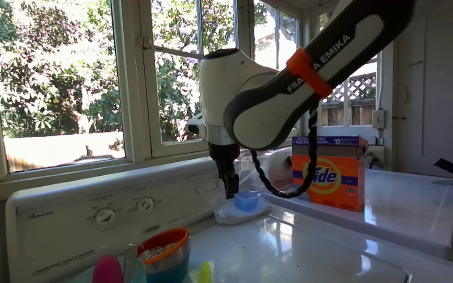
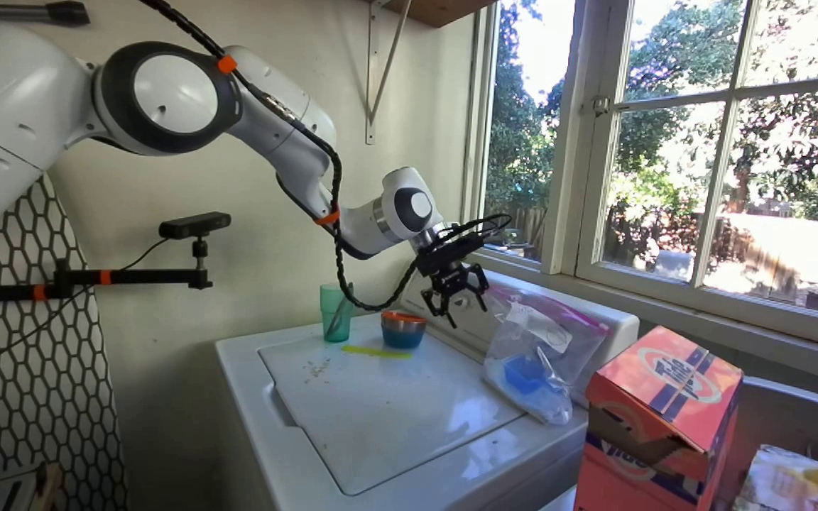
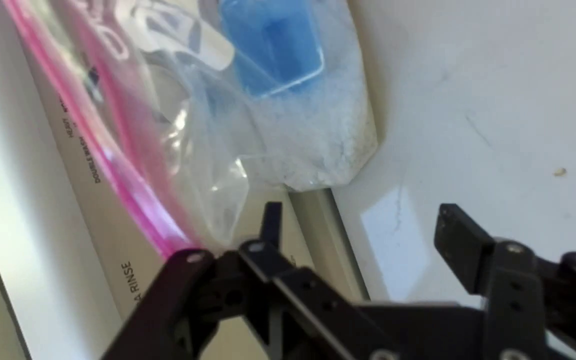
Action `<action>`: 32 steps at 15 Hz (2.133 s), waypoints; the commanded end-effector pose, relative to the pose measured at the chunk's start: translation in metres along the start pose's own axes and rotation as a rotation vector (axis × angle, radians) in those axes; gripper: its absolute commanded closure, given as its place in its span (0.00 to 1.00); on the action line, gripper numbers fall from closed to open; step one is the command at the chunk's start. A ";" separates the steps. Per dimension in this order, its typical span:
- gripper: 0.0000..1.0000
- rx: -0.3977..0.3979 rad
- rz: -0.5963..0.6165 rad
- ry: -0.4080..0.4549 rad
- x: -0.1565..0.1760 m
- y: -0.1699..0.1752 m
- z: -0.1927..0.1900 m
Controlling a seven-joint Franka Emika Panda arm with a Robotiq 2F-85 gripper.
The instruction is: Move the plastic bag forward and turn on the washing machine
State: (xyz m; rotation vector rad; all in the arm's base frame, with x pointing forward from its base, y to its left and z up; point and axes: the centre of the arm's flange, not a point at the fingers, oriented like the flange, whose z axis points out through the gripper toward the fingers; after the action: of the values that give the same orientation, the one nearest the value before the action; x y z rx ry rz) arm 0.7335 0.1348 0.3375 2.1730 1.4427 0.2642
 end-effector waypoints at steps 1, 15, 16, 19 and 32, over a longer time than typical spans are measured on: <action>0.51 -0.016 -0.040 0.021 0.018 0.022 0.021; 1.00 -0.040 -0.107 0.066 0.033 0.028 0.024; 0.99 -0.049 -0.114 0.052 0.030 0.024 0.018; 0.99 -0.048 -0.112 0.054 0.030 0.024 0.018; 1.00 -0.053 -0.117 0.054 0.037 0.032 0.025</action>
State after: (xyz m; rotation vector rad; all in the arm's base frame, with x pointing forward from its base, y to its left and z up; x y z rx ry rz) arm 0.7736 0.1490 0.3313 2.0527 1.5661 0.3166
